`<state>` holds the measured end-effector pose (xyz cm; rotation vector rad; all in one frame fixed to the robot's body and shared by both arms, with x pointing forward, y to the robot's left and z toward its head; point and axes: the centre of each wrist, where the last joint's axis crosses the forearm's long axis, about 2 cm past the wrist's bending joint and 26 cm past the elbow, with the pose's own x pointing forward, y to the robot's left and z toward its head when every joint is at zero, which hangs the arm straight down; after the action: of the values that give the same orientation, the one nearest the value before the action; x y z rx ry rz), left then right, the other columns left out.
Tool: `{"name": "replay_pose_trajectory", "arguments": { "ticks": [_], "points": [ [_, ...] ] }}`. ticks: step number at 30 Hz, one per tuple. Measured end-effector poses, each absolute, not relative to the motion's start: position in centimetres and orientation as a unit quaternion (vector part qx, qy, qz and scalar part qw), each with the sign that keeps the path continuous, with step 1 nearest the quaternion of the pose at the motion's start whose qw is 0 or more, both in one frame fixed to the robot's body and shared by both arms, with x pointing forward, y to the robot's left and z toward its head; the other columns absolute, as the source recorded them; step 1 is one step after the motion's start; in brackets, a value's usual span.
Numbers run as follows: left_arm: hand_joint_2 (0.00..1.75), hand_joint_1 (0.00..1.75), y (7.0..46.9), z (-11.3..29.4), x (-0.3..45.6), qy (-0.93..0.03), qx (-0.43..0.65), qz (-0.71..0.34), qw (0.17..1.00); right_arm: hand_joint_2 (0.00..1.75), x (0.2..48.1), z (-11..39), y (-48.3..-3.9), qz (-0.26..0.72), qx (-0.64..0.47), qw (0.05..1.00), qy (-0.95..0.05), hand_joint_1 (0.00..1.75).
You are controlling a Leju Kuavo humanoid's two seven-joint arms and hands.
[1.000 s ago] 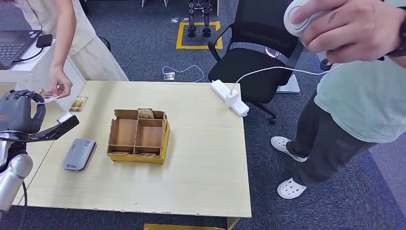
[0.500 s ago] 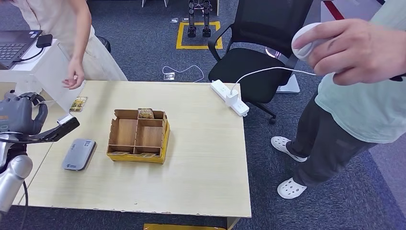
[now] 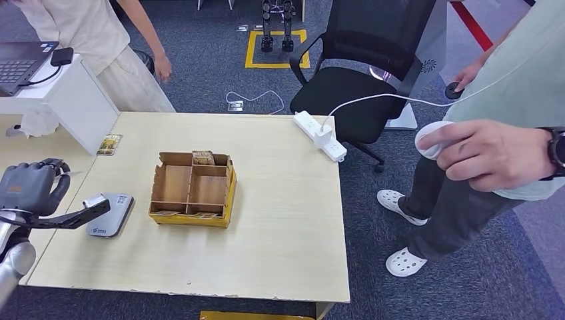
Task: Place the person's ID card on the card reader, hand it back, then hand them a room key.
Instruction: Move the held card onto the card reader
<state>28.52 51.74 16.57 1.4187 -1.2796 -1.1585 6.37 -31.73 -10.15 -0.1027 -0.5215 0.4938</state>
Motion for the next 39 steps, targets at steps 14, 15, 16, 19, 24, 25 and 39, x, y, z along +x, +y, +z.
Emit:
{"name": "replay_pose_trajectory", "arguments": {
  "ticks": [14, 15, 16, 19, 24, 25, 39],
  "points": [
    [1.75, 1.75, 49.3, 10.3, 23.5, -0.495, 0.551, -0.490, 0.459, 0.00, 6.0, -10.2, -31.7, 0.227, -0.052, 0.938, -0.256, 0.00],
    [1.75, 1.75, 49.1, 10.0, 23.4, -0.498, 0.547, -0.489, 0.463, 0.00, 6.0, -10.2, -31.7, 0.227, -0.052, 0.938, -0.255, 0.00],
    [1.75, 1.75, 48.9, 9.8, 23.2, -0.500, 0.544, -0.487, 0.466, 0.00, 6.0, -10.2, -31.7, 0.227, -0.052, 0.939, -0.255, 0.00],
    [1.75, 1.75, 48.3, 9.3, 23.0, -0.506, 0.535, -0.481, 0.476, 0.00, 5.9, -10.2, -31.8, 0.229, -0.052, 0.939, -0.252, 0.00],
    [1.75, 1.75, 47.4, 8.7, 22.9, -0.516, 0.524, -0.467, 0.492, 0.00, 5.8, -10.2, -31.8, 0.227, -0.054, 0.939, -0.252, 0.00],
    [1.75, 1.75, 47.3, 8.6, 22.9, -0.519, 0.521, -0.463, 0.495, 0.00, 5.8, -10.2, -31.8, 0.226, -0.054, 0.939, -0.252, 0.00],
    [1.75, 1.75, 45.5, 6.5, 22.6, -0.537, 0.499, -0.430, 0.527, 0.00, 5.7, -10.0, -31.8, 0.222, -0.058, 0.939, -0.255, 0.00]
  ]
}}
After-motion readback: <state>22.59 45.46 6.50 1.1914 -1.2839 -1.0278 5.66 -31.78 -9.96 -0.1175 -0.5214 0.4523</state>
